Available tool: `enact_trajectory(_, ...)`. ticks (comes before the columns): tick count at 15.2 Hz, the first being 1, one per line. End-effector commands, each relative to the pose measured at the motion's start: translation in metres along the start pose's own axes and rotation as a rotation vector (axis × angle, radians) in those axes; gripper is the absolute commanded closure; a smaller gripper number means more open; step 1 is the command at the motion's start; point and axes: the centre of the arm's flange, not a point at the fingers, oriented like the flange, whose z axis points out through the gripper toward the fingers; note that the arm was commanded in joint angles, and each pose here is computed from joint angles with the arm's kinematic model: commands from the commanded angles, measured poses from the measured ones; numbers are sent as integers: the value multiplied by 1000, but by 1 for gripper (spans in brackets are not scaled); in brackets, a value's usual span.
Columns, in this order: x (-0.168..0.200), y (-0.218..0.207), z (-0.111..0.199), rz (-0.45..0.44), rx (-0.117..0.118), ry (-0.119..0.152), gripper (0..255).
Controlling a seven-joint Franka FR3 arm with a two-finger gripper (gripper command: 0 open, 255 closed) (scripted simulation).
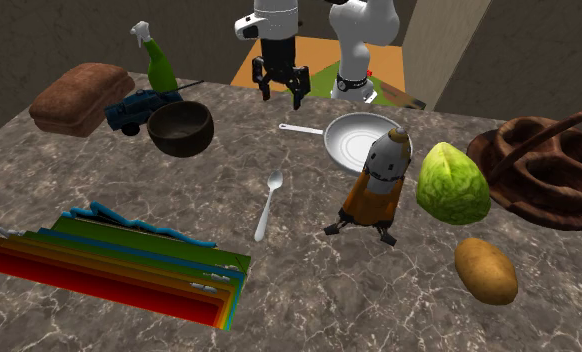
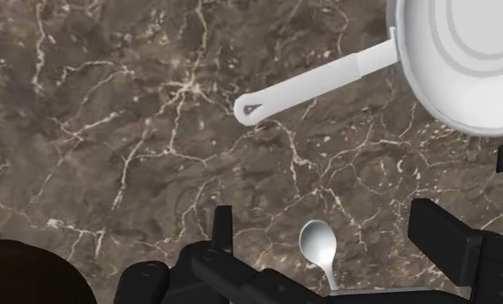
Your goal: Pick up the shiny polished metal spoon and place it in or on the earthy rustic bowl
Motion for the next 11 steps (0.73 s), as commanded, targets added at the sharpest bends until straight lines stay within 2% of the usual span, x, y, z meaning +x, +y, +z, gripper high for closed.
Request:
enact_trajectory(1, 18, -8, 16, -17, 5, 12, 0)
enact_trajectory(11, 115, -43, 86, -98, 28, 64, 0)
